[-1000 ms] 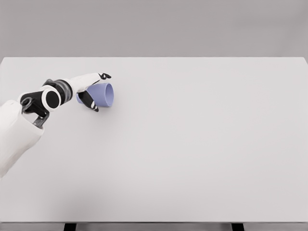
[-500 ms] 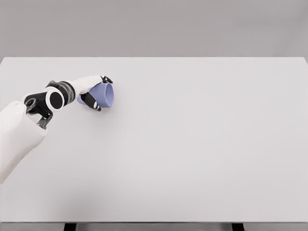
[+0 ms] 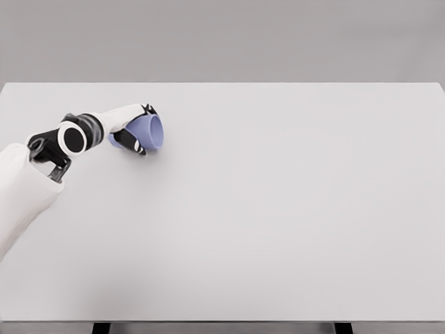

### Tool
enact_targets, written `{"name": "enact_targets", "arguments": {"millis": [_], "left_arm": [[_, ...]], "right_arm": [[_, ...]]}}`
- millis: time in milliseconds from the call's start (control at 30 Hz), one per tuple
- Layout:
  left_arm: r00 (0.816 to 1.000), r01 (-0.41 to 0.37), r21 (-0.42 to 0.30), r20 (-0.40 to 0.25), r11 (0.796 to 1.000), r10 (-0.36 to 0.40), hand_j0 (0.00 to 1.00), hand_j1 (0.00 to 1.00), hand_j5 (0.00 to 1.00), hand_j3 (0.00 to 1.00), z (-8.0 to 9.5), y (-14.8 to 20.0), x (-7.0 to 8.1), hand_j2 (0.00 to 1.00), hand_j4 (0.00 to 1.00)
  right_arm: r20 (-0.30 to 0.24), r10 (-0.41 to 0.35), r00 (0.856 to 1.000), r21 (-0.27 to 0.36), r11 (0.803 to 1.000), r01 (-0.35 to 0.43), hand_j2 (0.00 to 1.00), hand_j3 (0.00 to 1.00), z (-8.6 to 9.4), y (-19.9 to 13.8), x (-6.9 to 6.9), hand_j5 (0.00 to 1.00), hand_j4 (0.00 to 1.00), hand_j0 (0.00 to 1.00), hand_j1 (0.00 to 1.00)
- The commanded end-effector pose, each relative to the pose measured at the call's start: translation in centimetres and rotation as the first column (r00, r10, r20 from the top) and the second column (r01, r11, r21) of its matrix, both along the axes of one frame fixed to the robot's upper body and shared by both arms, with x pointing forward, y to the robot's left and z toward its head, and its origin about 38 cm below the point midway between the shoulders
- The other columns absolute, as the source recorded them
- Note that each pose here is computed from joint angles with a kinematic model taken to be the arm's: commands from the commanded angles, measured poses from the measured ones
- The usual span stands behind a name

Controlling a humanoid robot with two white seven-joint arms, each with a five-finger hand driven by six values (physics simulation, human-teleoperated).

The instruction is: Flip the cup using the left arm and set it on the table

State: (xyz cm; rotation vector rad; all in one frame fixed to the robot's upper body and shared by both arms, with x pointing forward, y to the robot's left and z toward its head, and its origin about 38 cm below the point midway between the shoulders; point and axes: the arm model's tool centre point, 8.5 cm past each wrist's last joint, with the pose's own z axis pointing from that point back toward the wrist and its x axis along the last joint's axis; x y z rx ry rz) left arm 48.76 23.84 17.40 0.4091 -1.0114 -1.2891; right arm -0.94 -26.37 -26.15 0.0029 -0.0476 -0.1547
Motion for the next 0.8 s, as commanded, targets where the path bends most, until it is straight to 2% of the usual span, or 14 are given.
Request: {"name": "enact_targets", "arguments": {"millis": [0,100,133,200,267,367,467,533,600,667,733,767], "left_arm": [[1.000,-0.011,-0.077,0.014,0.997,0.012,0.34,0.34,0.34,0.34,1.4,0.9,0.3,0.34,0.34],[0.996,0.067,-0.152,0.060,0.986,-0.059,0.33,0.33,0.33,0.33,2.7,1.6,0.3,0.33,0.33],[0.991,0.114,-0.188,0.095,0.976,-0.097,0.33,0.33,0.33,0.33,3.3,1.8,0.2,0.33,0.33],[0.974,0.193,-0.214,0.161,0.957,-0.160,0.33,0.33,0.33,0.33,4.5,2.4,0.1,0.33,0.33],[0.960,0.234,-0.261,0.216,0.937,-0.179,0.33,0.33,0.33,0.33,4.7,4.2,0.5,0.33,0.33],[0.958,0.225,-0.328,0.248,0.917,-0.147,0.33,0.33,0.33,0.33,4.5,6.4,0.9,0.33,0.33],[0.950,0.264,-0.430,0.269,0.863,-0.156,0.33,0.33,0.33,0.33,2.8,7.9,1.0,0.33,0.33],[0.933,0.311,-0.468,0.314,0.827,-0.173,0.33,0.33,0.33,0.33,2.9,8.1,0.8,0.33,0.33],[0.919,0.351,-0.518,0.350,0.780,-0.181,0.33,0.33,0.33,0.33,2.7,8.2,0.1,0.33,0.33],[0.899,0.396,-0.540,0.393,0.742,-0.193,0.34,0.34,0.34,0.34,2.4,8.2,-0.6,0.34,0.34],[0.890,0.409,-0.563,0.420,0.718,-0.178,0.34,0.34,0.34,0.34,1.8,9.0,-0.8,0.34,0.34],[0.876,0.432,-0.572,0.451,0.697,-0.172,0.34,0.34,0.34,0.34,1.7,9.4,-1.0,0.34,0.34]], "right_arm": [[0.000,0.001,1.000,0.000,1.000,-0.001,1.00,1.00,0.0,0.0,0.0,1.00,1.00,1.00,1.00],[-0.001,0.000,1.000,0.000,1.000,0.000,1.00,1.00,0.0,0.0,0.0,1.00,1.00,1.00,1.00],[0.000,-0.001,1.000,0.000,1.000,0.001,1.00,1.00,0.0,0.0,0.0,1.00,1.00,1.00,1.00],[0.000,-0.001,1.000,0.000,1.000,0.001,1.00,1.00,0.0,0.0,0.0,1.00,1.00,1.00,1.00],[0.000,0.001,1.000,0.000,1.000,-0.001,1.00,1.00,0.0,0.0,0.0,1.00,1.00,1.00,1.00],[0.000,-0.001,1.000,0.000,1.000,0.001,1.00,1.00,0.0,0.0,0.0,1.00,1.00,1.00,1.00],[0.000,-0.001,1.000,0.000,1.000,0.001,1.00,1.00,0.0,0.0,0.0,1.00,1.00,1.00,1.00],[0.000,0.001,1.000,0.000,1.000,-0.001,1.00,1.00,0.0,0.0,0.0,1.00,1.00,1.00,1.00],[0.000,-0.001,1.000,0.000,1.000,0.001,1.00,1.00,0.0,0.0,0.0,1.00,1.00,1.00,1.00],[0.000,0.001,1.000,0.000,1.000,-0.001,1.00,1.00,0.0,0.0,0.0,1.00,1.00,1.00,1.00],[0.000,0.001,1.000,0.000,1.000,-0.001,1.00,1.00,0.0,0.0,0.0,1.00,1.00,1.00,1.00],[0.000,-0.001,1.000,0.000,1.000,0.001,1.00,1.00,0.0,0.0,0.0,1.00,1.00,1.00,1.00]]}}
